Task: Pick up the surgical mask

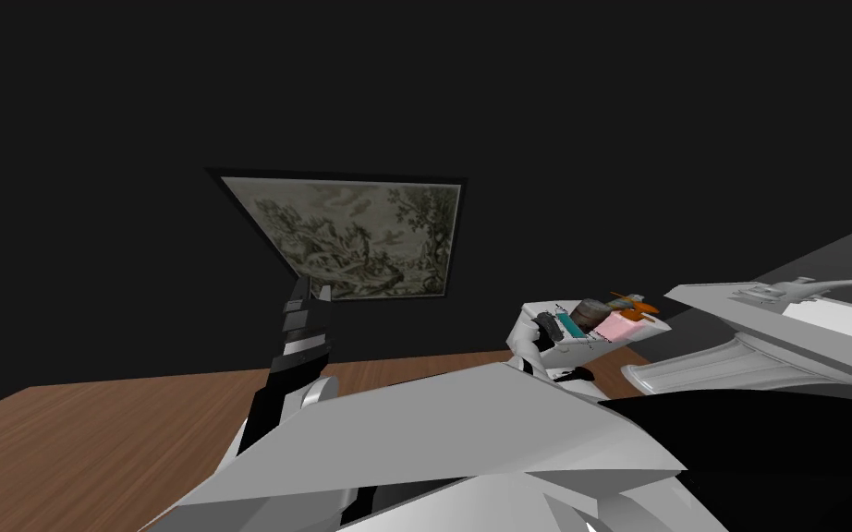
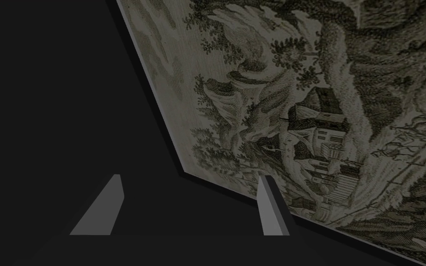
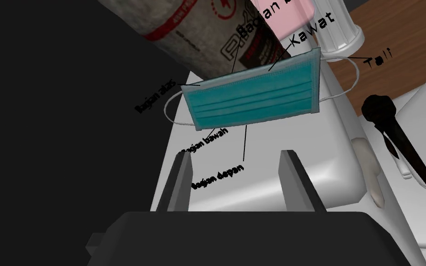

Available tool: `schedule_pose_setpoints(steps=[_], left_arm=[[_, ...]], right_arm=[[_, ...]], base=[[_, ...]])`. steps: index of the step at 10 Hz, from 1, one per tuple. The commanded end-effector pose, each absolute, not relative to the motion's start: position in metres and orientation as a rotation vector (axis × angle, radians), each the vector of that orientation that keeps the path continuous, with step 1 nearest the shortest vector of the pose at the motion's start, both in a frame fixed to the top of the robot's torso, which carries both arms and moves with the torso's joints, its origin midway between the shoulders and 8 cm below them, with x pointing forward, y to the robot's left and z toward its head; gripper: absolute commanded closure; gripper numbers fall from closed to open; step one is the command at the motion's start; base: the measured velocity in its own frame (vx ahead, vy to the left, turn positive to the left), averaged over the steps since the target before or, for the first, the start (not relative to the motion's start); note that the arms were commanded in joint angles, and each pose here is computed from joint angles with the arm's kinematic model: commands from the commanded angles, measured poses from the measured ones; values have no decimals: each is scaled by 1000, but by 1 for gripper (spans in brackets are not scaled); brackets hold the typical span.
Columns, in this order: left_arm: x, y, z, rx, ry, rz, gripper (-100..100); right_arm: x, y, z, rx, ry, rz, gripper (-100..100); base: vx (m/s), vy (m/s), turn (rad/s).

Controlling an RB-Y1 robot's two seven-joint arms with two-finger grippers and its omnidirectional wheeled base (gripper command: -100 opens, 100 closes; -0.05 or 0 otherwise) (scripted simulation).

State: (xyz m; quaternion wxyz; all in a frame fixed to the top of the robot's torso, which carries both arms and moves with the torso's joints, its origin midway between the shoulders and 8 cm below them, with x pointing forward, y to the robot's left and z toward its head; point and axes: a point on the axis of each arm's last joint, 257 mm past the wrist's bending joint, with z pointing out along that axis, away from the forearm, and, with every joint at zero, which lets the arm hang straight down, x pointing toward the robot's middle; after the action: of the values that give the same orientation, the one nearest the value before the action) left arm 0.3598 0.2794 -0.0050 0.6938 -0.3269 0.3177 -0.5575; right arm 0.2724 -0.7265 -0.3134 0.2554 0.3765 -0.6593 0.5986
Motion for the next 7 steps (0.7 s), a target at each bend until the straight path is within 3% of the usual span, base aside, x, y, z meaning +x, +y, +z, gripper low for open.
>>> schedule_pose_setpoints(steps=[1, 4, 6, 7], left_arm=[[360, 279, -5, -730, 709, -1245, 0], [360, 279, -5, -730, 709, -1245, 0], [360, 279, -5, -730, 709, -1245, 0], [360, 279, -5, -730, 709, -1245, 0]], right_arm=[[272, -727, -313, 1022, -1790, 1625, 100], [272, -727, -313, 1022, -1790, 1625, 100], [299, -727, -302, 1062, -1787, 1681, -100], [315, -728, -294, 1089, -1783, 1716, -100]], base=[[0, 0, 0], [0, 0, 0], [-10, 3, 9], [-37, 7, 23]])
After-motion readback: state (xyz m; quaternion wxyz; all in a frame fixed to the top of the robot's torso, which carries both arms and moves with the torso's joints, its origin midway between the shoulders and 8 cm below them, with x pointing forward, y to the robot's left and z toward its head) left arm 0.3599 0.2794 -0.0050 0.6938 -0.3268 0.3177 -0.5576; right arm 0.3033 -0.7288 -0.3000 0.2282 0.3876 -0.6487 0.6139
